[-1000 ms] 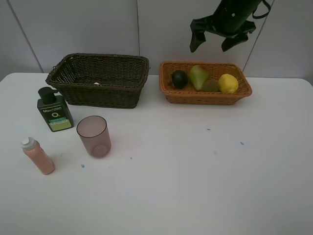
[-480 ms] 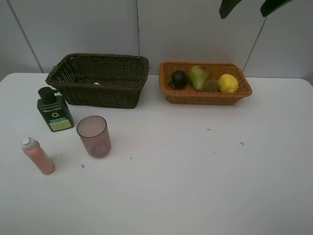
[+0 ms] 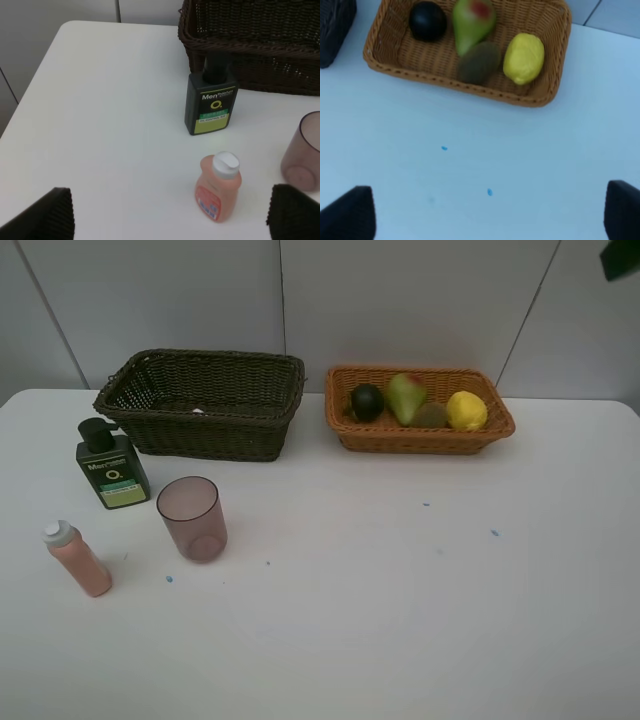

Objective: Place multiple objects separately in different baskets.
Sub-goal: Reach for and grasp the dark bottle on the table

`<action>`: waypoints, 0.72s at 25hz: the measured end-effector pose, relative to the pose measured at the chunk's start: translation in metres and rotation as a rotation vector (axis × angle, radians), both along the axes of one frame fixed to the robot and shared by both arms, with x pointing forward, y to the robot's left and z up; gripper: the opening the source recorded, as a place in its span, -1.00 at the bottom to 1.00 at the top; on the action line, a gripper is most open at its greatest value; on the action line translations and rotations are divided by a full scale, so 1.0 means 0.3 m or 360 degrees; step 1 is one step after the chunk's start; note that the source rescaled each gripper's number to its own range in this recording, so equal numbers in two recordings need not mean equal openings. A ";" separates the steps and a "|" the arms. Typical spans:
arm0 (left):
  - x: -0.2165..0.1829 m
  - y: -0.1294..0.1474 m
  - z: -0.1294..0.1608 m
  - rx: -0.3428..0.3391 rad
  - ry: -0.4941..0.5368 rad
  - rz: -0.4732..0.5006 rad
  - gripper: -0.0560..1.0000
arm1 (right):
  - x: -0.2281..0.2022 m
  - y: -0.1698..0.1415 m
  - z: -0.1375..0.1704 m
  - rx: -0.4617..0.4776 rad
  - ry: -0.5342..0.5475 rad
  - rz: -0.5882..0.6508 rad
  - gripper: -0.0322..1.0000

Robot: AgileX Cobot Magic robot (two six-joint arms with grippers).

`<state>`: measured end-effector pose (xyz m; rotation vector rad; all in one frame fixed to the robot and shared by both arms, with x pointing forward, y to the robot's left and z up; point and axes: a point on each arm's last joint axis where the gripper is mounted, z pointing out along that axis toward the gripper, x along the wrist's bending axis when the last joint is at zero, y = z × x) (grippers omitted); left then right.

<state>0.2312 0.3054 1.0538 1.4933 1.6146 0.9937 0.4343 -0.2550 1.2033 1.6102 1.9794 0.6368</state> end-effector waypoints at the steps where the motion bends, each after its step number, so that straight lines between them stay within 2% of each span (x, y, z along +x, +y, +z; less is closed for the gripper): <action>1: 0.000 0.000 0.000 0.0000 0.0000 0.0000 1.00 | -0.048 -0.016 -0.009 -0.0005 -0.0014 -0.0003 1.00; 11: 0.000 0.000 0.000 0.0000 0.0000 0.0000 1.00 | -0.409 -0.123 -0.142 0.0033 -0.0187 -0.0009 1.00; 18: 0.000 0.000 0.000 0.0000 0.0000 0.0000 1.00 | -0.541 -0.161 -0.277 0.0031 -0.0267 0.0019 1.00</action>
